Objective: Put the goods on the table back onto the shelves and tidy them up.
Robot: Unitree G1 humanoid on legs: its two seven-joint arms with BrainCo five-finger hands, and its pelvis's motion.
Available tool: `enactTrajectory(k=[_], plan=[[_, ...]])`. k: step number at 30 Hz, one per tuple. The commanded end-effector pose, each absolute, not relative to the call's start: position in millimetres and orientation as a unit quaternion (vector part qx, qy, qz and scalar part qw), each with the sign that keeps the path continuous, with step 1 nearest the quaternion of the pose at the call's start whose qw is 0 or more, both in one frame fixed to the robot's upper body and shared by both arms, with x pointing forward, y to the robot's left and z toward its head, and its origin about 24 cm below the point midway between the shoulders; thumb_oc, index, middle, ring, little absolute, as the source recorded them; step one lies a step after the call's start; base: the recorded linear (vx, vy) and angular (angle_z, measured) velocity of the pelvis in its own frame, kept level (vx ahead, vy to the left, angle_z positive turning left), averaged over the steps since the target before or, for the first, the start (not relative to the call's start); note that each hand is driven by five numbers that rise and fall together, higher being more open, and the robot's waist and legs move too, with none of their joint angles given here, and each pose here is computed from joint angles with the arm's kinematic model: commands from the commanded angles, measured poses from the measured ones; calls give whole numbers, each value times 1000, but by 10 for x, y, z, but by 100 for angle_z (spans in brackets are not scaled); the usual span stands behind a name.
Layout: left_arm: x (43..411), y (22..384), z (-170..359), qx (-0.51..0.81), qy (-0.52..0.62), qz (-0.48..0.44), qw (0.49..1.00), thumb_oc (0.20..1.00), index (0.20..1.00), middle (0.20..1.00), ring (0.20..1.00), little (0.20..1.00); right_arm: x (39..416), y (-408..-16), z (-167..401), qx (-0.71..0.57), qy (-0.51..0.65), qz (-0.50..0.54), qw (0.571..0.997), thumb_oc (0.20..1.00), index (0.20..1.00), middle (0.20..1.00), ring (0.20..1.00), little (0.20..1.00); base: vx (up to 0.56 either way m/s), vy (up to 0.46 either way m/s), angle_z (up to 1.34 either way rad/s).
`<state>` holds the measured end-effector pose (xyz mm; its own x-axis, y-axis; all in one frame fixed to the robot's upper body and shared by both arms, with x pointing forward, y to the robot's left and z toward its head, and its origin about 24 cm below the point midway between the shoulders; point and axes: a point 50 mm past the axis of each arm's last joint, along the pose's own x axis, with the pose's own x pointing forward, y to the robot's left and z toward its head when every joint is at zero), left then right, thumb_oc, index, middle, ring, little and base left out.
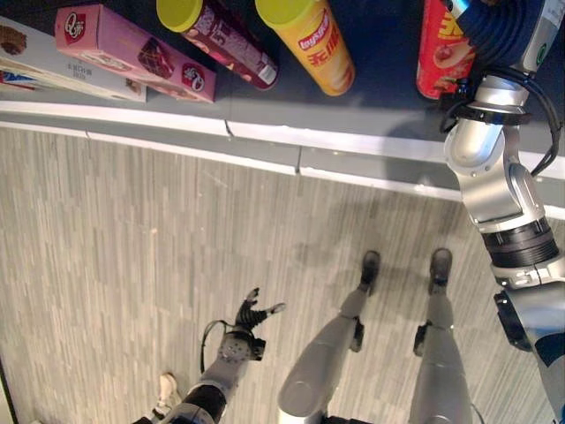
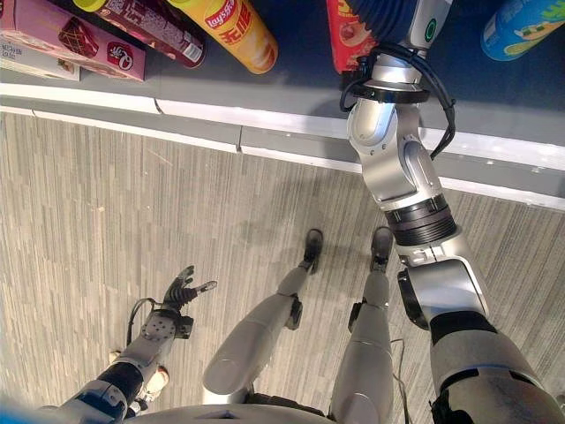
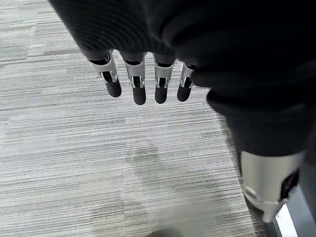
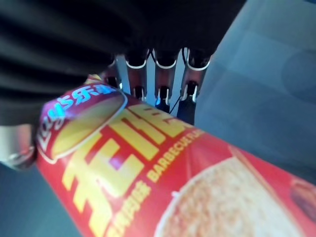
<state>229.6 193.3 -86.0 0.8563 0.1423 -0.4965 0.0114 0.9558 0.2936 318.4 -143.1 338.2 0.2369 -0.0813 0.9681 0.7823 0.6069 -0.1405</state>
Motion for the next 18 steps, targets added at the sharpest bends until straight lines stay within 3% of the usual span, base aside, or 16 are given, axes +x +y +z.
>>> enactTrajectory(k=[1,18], plan=[[2161,1892,-934,121,280,42,951,1000,1000,1000,1000,1000,3026,-1271,3701,-313,-600,-297,673,200,200,200,200,200,5,68,-9],[2198,1882,-940,111,285,55,950,1000,1000,1000,1000,1000,3051,-1183,3681,-308,-601,-281,682,200,200,200,200,200,1,4,-1]])
